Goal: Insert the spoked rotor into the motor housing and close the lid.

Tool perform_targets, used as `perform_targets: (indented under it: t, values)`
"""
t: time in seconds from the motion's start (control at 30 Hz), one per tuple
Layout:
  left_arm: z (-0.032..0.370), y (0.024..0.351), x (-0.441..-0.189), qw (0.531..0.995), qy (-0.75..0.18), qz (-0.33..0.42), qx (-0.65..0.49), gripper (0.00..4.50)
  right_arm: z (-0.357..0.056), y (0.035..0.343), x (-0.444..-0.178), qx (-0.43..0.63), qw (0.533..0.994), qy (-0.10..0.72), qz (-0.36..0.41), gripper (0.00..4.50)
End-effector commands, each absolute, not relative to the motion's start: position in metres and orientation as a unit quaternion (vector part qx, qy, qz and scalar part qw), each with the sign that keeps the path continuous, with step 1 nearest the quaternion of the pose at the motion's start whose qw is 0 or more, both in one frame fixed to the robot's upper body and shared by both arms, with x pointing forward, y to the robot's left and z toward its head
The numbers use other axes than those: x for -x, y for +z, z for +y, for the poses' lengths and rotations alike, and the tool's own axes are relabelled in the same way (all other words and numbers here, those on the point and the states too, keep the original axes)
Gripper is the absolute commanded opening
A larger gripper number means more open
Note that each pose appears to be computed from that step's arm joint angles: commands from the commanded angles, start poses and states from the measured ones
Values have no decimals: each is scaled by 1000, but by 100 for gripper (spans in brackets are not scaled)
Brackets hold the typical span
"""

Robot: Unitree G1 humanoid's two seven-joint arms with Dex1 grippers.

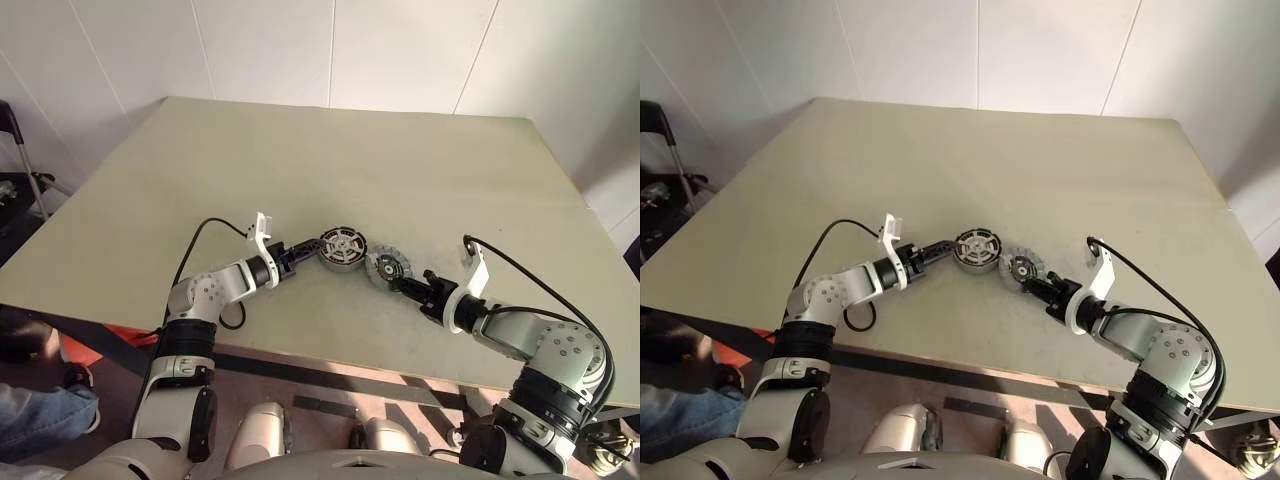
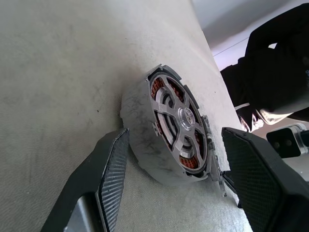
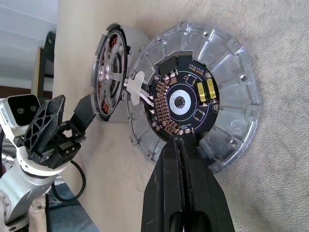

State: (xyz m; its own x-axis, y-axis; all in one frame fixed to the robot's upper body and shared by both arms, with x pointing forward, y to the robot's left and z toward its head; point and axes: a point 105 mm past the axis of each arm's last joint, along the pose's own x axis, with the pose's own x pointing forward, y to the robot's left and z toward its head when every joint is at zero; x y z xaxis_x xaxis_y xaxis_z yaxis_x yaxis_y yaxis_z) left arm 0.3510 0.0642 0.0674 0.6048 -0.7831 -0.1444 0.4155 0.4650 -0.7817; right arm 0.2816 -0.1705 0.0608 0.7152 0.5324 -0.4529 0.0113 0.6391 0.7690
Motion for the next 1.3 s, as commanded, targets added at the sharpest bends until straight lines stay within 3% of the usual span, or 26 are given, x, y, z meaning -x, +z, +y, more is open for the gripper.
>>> perform_targets:
  t: [0.03,0.27,0.47,0.57,0.73,1.3]
  values:
    - [65,75,-352,822,-374,239,357,323,-173,66,-281,-391,841,160,337,2]
    - [64,72,-350,822,-373,243,356,323,-182,86,-265,-377,853,196,303,2]
    - [61,69,-348,820,-375,250,353,323,-182,75,-251,-384,843,191,326,2]
    - [61,69,-348,820,-376,251,352,323,-178,73,-248,-392,837,196,328,59]
    - [63,69,-348,820,-375,253,349,323,-182,68,-250,-399,835,175,336,221]
    - [64,68,-348,823,-375,256,342,323,-169,70,-273,-440,827,150,316,221]
